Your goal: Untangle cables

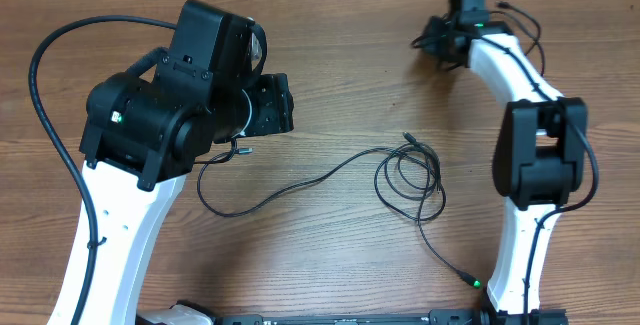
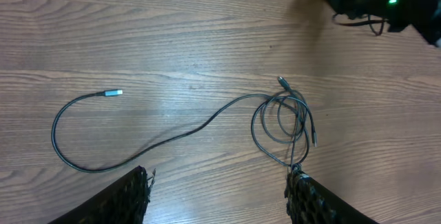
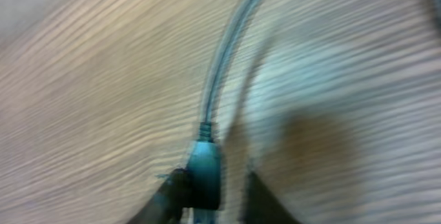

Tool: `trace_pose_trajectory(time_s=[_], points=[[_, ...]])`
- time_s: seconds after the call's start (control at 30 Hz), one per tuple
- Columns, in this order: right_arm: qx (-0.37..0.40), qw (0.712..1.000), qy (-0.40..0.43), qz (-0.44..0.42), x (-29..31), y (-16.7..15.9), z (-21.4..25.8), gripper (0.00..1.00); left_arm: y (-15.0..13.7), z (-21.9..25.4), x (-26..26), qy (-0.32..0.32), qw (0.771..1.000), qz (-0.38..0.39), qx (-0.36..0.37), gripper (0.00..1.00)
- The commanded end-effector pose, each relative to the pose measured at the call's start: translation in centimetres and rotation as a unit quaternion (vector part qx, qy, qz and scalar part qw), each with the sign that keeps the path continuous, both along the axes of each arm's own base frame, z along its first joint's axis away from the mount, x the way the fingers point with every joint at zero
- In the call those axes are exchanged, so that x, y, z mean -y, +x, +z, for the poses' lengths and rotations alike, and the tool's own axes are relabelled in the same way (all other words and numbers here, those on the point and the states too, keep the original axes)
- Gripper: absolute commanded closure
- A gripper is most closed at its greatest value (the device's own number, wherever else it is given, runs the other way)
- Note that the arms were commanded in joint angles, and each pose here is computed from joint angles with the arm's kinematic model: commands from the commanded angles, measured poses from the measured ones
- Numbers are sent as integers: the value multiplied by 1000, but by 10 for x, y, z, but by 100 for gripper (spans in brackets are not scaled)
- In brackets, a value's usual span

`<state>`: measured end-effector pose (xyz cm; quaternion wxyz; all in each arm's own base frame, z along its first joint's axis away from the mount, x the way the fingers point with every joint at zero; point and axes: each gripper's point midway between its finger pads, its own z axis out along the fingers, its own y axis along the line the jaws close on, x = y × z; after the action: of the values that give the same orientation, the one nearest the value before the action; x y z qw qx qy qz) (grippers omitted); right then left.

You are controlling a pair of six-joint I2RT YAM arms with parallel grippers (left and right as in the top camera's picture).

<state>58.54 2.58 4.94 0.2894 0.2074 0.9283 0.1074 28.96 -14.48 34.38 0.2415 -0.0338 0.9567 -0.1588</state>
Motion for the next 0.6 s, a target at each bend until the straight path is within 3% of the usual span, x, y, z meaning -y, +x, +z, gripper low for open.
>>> trace_pose_trajectory(time_s=[0.0, 0.03, 0.37, 0.57], points=[[13, 1000, 6, -27, 34, 9, 7, 10, 3, 2, 1, 1, 1000, -8, 4, 34], [15, 999, 10, -31, 40, 10, 10, 0, 3, 2, 1, 1, 1000, -8, 4, 34], [-37, 994, 27, -99, 120, -20, -3, 0, 3, 1, 1, 1, 1000, -8, 3, 35], [-87, 989, 32, -116, 136, -45, -15, 0, 3, 2, 1, 1, 1000, -7, 4, 35]])
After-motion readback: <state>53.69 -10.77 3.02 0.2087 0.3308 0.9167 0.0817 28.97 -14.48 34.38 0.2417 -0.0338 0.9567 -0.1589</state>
